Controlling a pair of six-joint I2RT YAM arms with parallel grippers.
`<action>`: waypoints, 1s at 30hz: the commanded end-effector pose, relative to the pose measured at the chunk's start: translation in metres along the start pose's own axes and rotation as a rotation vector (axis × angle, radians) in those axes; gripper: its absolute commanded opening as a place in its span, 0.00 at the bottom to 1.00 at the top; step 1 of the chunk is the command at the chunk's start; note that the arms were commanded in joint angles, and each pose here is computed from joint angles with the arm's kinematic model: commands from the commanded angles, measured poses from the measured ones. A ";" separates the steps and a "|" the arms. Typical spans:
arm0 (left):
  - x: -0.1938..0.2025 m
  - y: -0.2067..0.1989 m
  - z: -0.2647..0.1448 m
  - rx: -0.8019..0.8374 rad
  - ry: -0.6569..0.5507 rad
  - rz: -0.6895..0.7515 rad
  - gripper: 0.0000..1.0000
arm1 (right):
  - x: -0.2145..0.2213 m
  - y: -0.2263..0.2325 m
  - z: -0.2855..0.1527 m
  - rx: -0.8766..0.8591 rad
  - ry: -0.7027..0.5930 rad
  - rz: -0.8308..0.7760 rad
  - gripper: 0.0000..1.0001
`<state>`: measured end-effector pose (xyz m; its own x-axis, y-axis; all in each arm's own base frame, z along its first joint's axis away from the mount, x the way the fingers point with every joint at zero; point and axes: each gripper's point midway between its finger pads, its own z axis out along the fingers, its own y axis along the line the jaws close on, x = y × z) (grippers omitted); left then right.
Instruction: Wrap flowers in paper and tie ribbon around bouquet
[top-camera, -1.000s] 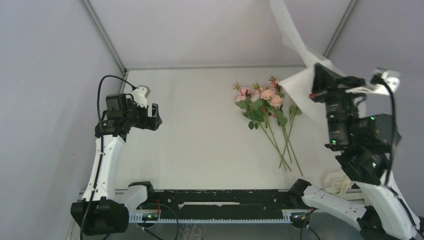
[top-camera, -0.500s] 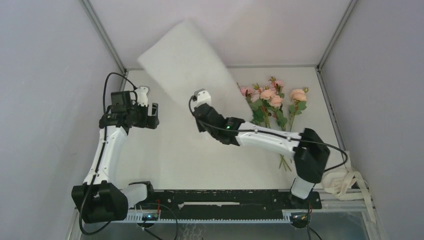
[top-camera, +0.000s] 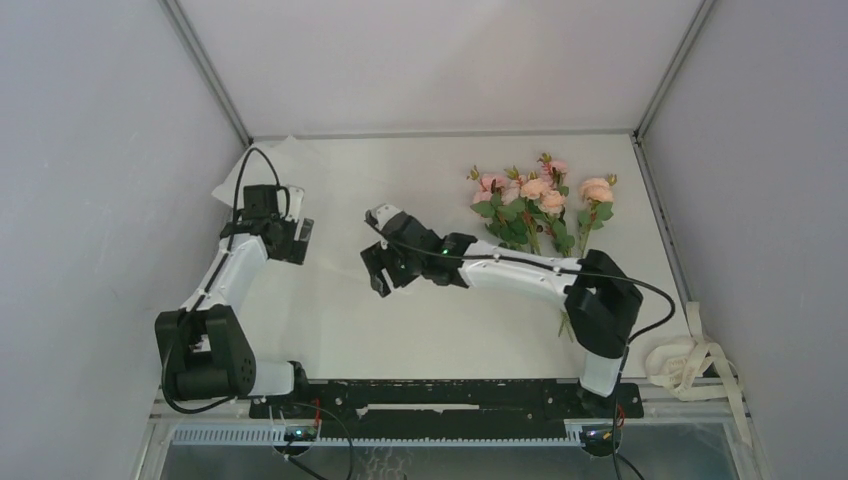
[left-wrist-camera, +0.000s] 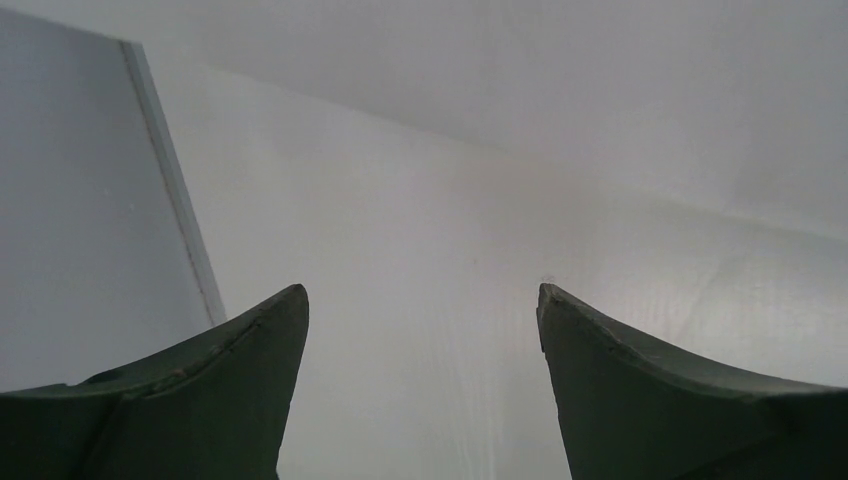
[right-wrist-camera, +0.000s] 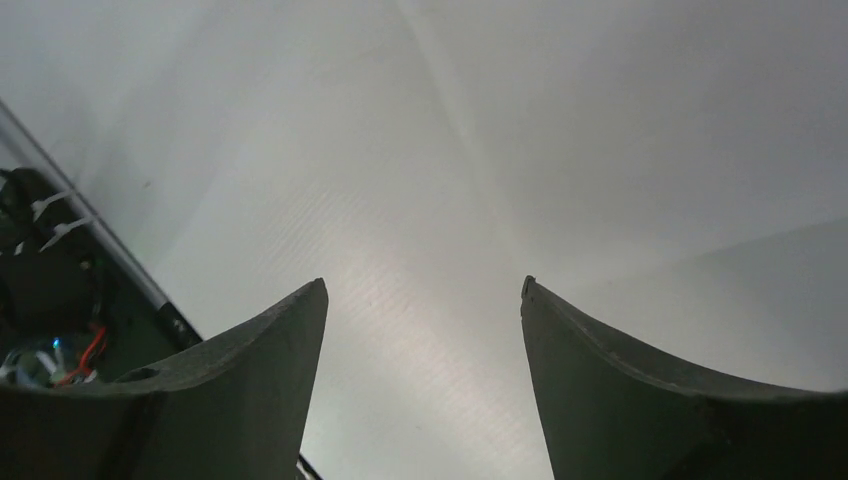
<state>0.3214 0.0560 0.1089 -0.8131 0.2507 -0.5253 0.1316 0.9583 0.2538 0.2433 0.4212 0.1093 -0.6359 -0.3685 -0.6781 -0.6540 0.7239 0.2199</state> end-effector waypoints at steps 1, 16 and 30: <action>0.019 0.027 0.000 -0.142 0.054 0.088 0.88 | -0.050 -0.016 -0.055 -0.111 -0.063 -0.049 0.80; 0.029 0.050 -0.002 -0.200 0.106 0.090 0.88 | -0.102 -0.222 0.044 0.226 0.072 0.296 0.81; 0.017 0.019 0.057 -0.199 0.106 0.162 0.84 | -0.004 -0.218 0.098 0.133 0.381 0.282 0.92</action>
<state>0.3324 0.0827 0.0585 -0.8556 0.3856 -0.3455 0.2034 0.8640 0.4606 0.4647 0.3164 0.0238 -0.8686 -0.2552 -0.4248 -0.3579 0.9160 0.1814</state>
